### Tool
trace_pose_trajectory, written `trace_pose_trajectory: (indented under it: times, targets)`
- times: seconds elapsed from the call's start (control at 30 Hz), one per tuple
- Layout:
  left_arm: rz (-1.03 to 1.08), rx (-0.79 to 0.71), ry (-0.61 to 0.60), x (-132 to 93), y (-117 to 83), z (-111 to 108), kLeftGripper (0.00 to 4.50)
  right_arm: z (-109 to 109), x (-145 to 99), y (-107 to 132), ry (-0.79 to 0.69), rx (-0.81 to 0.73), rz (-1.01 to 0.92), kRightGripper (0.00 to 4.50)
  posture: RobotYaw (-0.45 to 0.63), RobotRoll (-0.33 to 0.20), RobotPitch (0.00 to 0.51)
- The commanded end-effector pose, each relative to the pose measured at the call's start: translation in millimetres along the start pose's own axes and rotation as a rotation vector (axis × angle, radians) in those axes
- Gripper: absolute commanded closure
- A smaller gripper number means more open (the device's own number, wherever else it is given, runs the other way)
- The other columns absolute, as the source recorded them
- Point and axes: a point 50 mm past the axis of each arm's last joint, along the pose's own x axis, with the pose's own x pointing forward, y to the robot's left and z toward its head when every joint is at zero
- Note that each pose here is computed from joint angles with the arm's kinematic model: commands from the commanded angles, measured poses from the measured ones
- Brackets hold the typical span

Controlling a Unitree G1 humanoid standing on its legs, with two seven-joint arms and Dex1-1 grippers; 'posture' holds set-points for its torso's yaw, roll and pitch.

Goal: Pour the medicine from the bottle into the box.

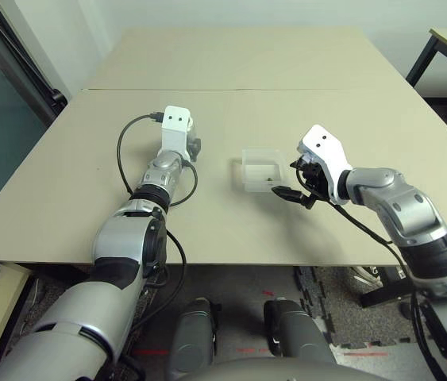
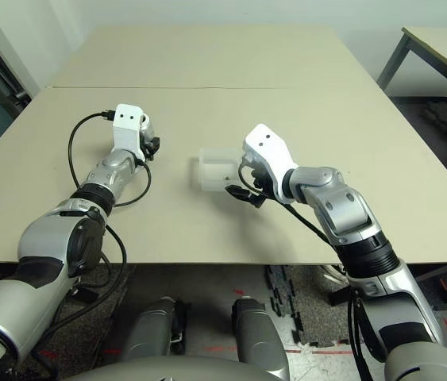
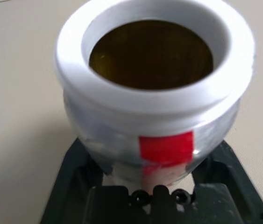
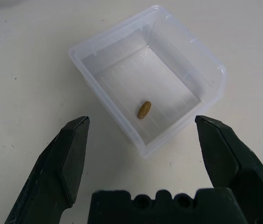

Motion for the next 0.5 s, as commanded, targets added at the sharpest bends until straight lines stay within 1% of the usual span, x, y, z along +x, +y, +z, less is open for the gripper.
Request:
trace_pose_trajectory:
  times: [0.03,0.5]
  targets:
    - [-0.011,-0.007,0.011,-0.8,-2.4,-8.0,0.05,-3.1,0.4,1.0,0.01,0.005,-0.001,0.0,-0.01,0.0,0.095]
    - [-0.025,-0.003,-0.023,-1.3,-4.0,-7.8,0.02,-2.5,2.3,1.6,0.004,0.003,0.002,0.0,0.0,0.0,0.096]
